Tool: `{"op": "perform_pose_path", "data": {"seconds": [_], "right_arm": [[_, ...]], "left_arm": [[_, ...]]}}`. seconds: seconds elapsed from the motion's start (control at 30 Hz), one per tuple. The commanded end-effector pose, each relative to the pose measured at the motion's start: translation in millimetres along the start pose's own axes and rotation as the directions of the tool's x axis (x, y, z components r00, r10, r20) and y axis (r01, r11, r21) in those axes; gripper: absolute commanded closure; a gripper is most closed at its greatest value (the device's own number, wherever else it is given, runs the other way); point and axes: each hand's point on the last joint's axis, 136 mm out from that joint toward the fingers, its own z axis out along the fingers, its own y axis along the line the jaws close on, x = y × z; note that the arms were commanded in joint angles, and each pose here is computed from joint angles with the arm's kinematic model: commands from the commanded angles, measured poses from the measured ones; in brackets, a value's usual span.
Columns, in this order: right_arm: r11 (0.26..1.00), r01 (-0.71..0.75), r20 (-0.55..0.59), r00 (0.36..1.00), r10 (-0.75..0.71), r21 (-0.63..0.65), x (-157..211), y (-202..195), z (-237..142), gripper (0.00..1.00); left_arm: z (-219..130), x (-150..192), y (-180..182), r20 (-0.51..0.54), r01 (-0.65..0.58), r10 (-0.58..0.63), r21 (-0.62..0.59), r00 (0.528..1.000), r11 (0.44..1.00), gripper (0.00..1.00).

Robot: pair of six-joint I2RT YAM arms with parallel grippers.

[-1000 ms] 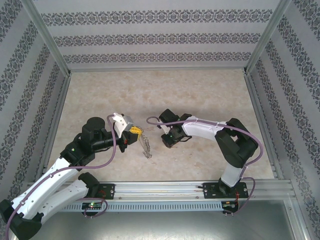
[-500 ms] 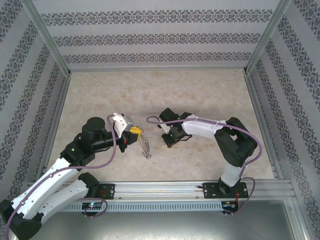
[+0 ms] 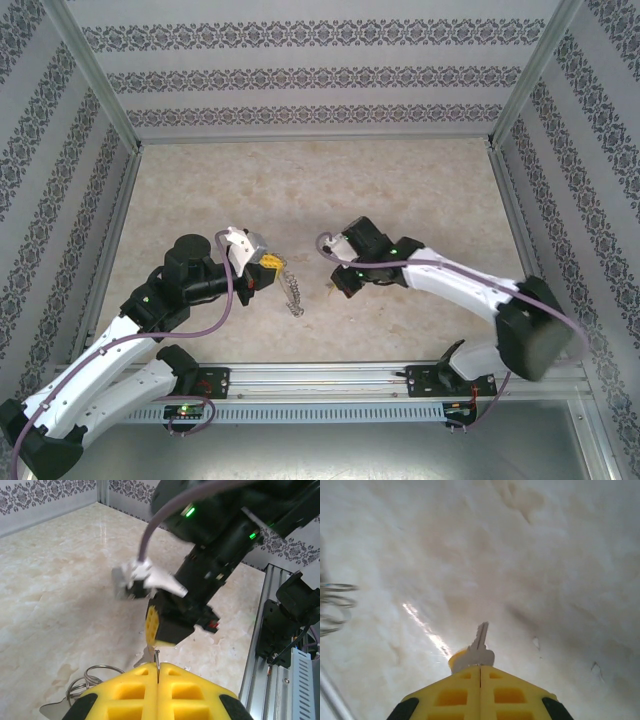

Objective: Put the keys on the keyring

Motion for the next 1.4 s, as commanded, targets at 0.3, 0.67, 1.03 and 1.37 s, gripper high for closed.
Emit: {"op": "perform_pose_path", "data": {"seconds": [0.3, 0.67, 1.03, 1.37], "right_arm": [[0.863, 0.498, 0.778, 0.577, -0.251, -0.091, -86.2, 103.8, -157.4, 1.00], [0.745, 0.667, 0.893, 0.333, -0.302, 0.003, -86.8, 130.7, -178.3, 1.00], [0.720, 0.690, 0.920, 0.328, -0.213, -0.080, -94.3, 156.9, -180.7, 1.00], [0.735, 0.670, 0.933, 0.321, -0.161, -0.103, -101.0, 161.1, -178.8, 1.00]], "left_arm": [[-38.3, -46.4, -60.4, 0.165, -0.250, 0.213, 0.244, 0.963, 0.937, 1.00], [-41.7, -48.5, -74.6, 0.236, -0.317, 0.250, 0.310, 0.939, 0.896, 1.00], [-35.2, -48.7, -70.9, 0.232, -0.336, 0.273, 0.304, 0.934, 0.891, 1.00], [-33.0, -47.4, -67.7, 0.232, -0.342, 0.281, 0.287, 0.931, 0.895, 1.00]]}}
